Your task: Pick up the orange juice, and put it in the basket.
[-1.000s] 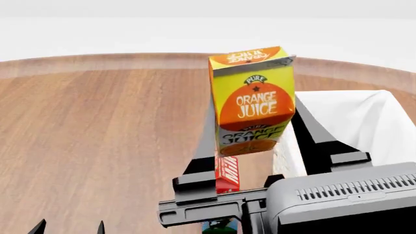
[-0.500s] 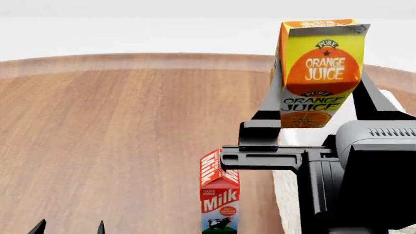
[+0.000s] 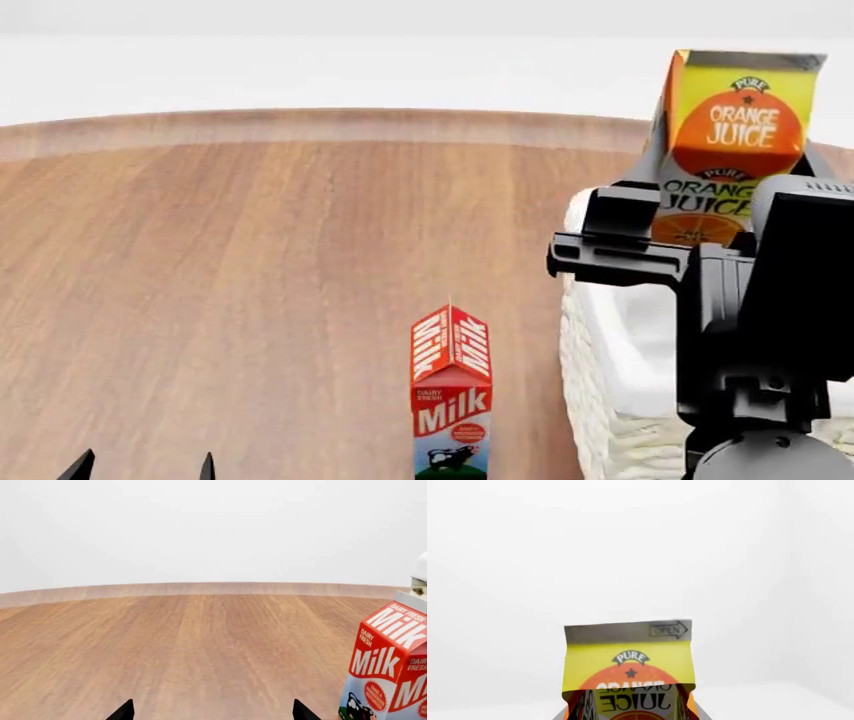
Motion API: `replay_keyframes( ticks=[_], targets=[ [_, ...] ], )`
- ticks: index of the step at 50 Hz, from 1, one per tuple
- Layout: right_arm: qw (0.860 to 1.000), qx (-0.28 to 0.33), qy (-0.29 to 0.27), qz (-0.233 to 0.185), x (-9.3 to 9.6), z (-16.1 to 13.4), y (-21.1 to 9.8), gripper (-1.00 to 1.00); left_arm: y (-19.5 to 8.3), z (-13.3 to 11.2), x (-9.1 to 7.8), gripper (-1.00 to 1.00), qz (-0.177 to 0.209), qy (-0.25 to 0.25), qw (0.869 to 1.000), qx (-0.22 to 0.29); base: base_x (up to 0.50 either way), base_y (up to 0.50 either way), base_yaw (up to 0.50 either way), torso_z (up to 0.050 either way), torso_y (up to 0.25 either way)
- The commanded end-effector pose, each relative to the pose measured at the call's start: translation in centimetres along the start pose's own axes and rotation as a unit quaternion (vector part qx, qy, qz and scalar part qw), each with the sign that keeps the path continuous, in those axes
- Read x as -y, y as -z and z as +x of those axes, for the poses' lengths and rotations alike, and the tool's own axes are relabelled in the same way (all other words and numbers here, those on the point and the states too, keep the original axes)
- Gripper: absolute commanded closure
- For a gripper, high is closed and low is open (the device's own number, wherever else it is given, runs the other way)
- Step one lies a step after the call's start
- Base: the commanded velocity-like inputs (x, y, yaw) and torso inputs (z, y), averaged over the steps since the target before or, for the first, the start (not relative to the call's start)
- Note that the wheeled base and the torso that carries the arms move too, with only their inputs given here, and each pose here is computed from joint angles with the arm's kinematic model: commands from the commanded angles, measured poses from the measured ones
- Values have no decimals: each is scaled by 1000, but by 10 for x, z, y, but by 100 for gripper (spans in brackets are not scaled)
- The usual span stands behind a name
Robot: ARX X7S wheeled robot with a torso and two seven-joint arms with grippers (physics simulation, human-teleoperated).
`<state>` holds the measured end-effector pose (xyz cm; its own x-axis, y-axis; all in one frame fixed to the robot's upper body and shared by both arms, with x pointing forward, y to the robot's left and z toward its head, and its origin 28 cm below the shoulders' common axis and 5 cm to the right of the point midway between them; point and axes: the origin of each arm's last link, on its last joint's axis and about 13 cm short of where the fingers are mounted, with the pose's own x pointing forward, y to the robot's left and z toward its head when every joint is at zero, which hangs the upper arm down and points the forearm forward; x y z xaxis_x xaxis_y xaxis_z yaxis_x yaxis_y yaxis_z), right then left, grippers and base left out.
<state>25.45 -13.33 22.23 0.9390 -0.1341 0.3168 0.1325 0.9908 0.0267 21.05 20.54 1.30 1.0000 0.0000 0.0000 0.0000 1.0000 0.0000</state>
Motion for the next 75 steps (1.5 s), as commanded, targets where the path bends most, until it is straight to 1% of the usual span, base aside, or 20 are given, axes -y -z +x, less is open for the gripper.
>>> replay_keyframes(
  ticks=[1, 13, 19, 26, 33, 35, 37, 38, 48, 58, 75],
  targets=[
    [999, -13, 25, -17, 8, 20, 13, 100, 0, 0, 0, -100, 0, 0, 1000, 0, 0, 0, 0, 0, 0],
    [998, -28, 41, -34, 8, 31, 27, 100, 0, 0, 0, -100, 0, 0, 1000, 0, 0, 0, 0, 0, 1],
    [998, -40, 50, -28, 8, 36, 33, 100, 0, 0, 0, -100, 0, 0, 1000, 0, 0, 0, 0, 0, 0],
    [997, -47, 56, -36, 6, 40, 39, 100, 0, 0, 0, -100, 0, 0, 1000, 0, 0, 0, 0, 0, 1],
    [996, -55, 60, -29, 6, 46, 42, 100, 0, 0, 0, -100, 0, 0, 1000, 0, 0, 0, 0, 1, 0],
    [996, -58, 64, -32, 6, 49, 43, 100, 0, 0, 0, -100, 0, 0, 1000, 0, 0, 0, 0, 0, 0],
    [995, -57, 73, -45, 7, 52, 46, 100, 0, 0, 0, -100, 0, 0, 1000, 0, 0, 0, 0, 0, 5],
    [994, -65, 74, -38, 8, 56, 49, 100, 0, 0, 0, -100, 0, 0, 1000, 0, 0, 0, 0, 0, 0],
    [991, -83, 92, -41, 11, 66, 59, 100, 0, 0, 0, -100, 0, 0, 1000, 0, 0, 0, 0, 0, 0],
    [990, -96, 95, -46, 8, 72, 65, 100, 0, 0, 0, -100, 0, 0, 1000, 0, 0, 0, 0, 0, 1],
    [988, -107, 105, -40, 4, 84, 77, 100, 0, 0, 0, -100, 0, 0, 1000, 0, 0, 0, 0, 1, 1]
  ],
)
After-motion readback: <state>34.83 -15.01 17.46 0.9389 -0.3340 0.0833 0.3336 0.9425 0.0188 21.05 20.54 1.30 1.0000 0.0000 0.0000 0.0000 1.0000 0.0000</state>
